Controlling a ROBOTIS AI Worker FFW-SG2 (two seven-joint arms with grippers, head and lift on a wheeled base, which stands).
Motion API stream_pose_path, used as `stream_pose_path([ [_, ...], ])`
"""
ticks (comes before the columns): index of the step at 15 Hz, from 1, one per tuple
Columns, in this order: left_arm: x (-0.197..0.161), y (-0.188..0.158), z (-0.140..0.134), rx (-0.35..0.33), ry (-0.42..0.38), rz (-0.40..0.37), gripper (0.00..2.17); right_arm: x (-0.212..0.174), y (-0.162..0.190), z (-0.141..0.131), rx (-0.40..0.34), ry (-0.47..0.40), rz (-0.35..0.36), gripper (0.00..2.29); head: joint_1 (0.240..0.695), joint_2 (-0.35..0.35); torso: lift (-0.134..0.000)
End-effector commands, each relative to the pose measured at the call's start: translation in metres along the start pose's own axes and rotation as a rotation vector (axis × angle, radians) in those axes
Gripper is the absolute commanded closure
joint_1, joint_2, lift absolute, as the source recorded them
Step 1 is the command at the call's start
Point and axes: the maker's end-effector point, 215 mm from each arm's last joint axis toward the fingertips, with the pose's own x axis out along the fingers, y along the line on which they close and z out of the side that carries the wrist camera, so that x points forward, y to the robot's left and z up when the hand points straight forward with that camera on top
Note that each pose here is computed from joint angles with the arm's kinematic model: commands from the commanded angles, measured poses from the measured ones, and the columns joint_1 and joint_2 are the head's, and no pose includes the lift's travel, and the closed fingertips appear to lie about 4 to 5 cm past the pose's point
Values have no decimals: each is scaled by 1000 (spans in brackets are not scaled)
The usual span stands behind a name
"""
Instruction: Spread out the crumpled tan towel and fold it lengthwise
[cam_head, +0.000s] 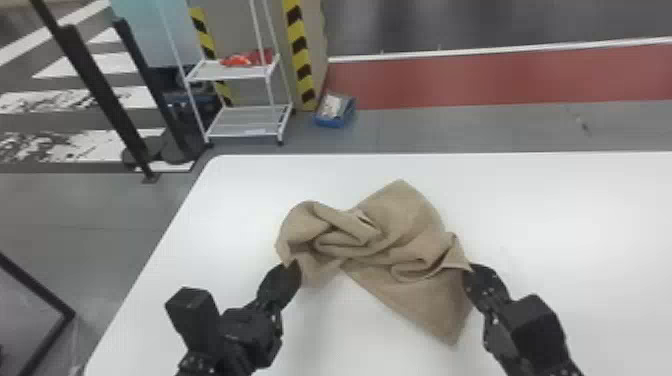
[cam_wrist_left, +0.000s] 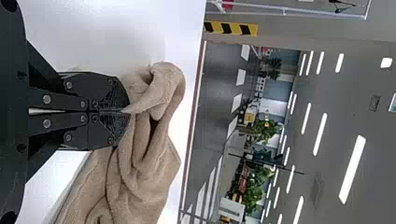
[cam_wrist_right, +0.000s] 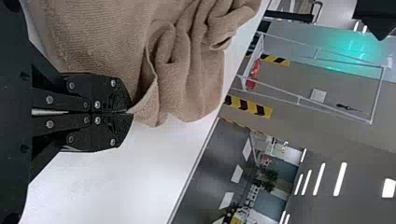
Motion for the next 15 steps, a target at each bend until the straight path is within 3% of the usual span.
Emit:
stream_pose_path([
  [1, -5, 3, 8, -23, 79, -26, 1794, 6, -33, 53, -107, -81, 16, 1683, 695, 174, -124],
  [3, -13, 2, -2, -74, 204, -82, 1794, 11, -38, 90, -305, -135, 133, 1683, 695, 173, -124],
  [5, -32, 7, -24, -193, 369, -131, 1794, 0, -20, 123, -602, -219, 261, 1683, 695, 185, -124],
  [6, -43, 9, -32, -230, 429, -137, 1794, -9, -4, 122, -763, -230, 344, 1683, 695, 201, -124],
  [7, -52, 12, -35, -251, 461, -137, 1794, -15, -5, 104, -890, -195, 386, 1683, 695, 218, -124],
  [11, -69, 7, -26, -355, 522, -166, 1794, -18, -71, 55, -1078, -50, 351, 1683, 695, 233, -124],
  [15, -46, 12, -2, -346, 498, -157, 1794, -6, -152, 38, -1121, 55, 233, 1683, 695, 122, -124],
])
